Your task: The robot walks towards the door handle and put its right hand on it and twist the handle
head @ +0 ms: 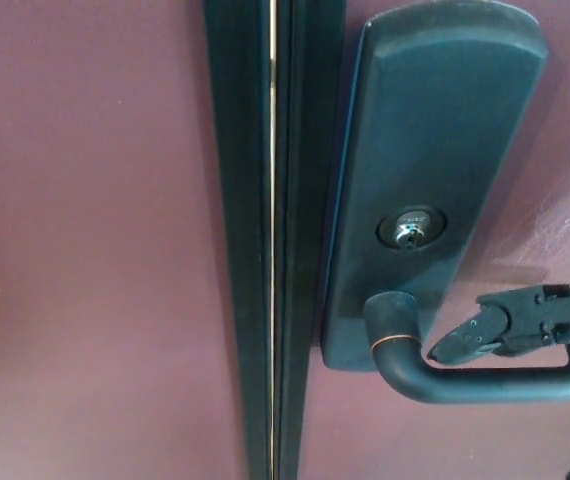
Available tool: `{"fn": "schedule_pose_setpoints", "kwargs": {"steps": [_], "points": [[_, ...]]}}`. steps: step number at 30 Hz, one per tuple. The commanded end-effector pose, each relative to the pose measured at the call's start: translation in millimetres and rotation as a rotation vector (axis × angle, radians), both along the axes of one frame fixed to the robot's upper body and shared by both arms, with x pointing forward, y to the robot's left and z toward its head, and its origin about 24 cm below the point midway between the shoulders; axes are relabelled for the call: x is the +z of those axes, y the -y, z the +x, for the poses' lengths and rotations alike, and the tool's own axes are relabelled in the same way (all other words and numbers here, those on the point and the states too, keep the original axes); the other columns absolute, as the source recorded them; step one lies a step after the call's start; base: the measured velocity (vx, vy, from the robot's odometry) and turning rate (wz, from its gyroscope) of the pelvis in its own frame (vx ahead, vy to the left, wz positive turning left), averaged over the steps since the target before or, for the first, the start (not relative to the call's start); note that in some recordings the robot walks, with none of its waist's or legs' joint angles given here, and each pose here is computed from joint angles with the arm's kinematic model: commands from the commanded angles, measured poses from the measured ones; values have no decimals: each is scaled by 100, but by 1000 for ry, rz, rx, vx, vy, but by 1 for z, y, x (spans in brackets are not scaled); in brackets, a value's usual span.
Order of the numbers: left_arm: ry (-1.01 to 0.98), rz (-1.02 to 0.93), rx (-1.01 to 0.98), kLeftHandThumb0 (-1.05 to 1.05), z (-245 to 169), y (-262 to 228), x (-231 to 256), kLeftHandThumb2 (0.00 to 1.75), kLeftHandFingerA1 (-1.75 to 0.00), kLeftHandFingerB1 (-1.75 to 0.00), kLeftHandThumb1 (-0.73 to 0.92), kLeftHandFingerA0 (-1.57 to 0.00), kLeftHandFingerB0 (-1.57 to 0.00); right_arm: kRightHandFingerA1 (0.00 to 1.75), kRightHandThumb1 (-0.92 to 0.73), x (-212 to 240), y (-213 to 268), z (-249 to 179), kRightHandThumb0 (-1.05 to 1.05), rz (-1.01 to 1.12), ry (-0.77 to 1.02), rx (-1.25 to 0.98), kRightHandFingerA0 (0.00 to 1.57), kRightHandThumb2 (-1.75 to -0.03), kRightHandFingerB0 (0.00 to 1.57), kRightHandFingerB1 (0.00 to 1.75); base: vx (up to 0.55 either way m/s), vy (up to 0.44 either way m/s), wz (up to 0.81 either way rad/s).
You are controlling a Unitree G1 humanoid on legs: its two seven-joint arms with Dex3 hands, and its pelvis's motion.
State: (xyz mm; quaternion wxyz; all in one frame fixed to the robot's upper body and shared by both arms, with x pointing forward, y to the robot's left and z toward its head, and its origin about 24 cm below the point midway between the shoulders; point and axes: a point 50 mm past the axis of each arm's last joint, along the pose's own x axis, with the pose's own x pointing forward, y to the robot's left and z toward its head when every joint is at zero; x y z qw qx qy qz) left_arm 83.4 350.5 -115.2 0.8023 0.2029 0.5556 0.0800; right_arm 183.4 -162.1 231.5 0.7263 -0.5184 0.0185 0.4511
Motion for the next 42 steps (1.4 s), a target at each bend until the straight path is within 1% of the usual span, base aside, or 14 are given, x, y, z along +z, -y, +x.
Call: {"fn": "schedule_pose_setpoints", "kwargs": {"steps": [1,11,24,34,36,41,42], "points": [[-7,1,11,-27,-5,-2,0,55,-71,-65,52,-78,-61,51,-39,-3,-3,3,-32,-66,-13,25,11,-96,9,49,0,0,0],[-3,6,9,-27,-5,-5,2,56,-71,-65,52,-79,-61,51,-39,0,-5,13,-32,-121,-26,23,10,-96,8,49,0,0,0],[-6,7,19,-27,-8,-6,2,55,-70,-65,52,-78,-61,50,-39,0,-4,14,-33,-134,-22,-4,9,-96,7,49,0,0,0],[1,6,18,-27,-7,-6,3,55,-70,-65,52,-78,-61,50,-39,-16,-11,18,-33,-166,-17,2,9,-96,7,49,0,0,0],[1,2,19,-27,-6,-6,3,55,-70,-65,52,-78,-61,50,-39,-25,-14,23,-33,-188,-28,9,8,-97,7,49,0,0,0],[4,1,23,-27,-6,-6,3,55,-70,-65,52,-78,-61,50,-39,-27,-16,26,-33,-201,-31,9,8,-97,7,49,0,0,0],[5,-1,31,-28,-7,-6,2,55,-70,-65,52,-78,-61,50,-38,-35,-19,32,-33,-226,-47,7,8,-97,7,49,0,0,0]]}}
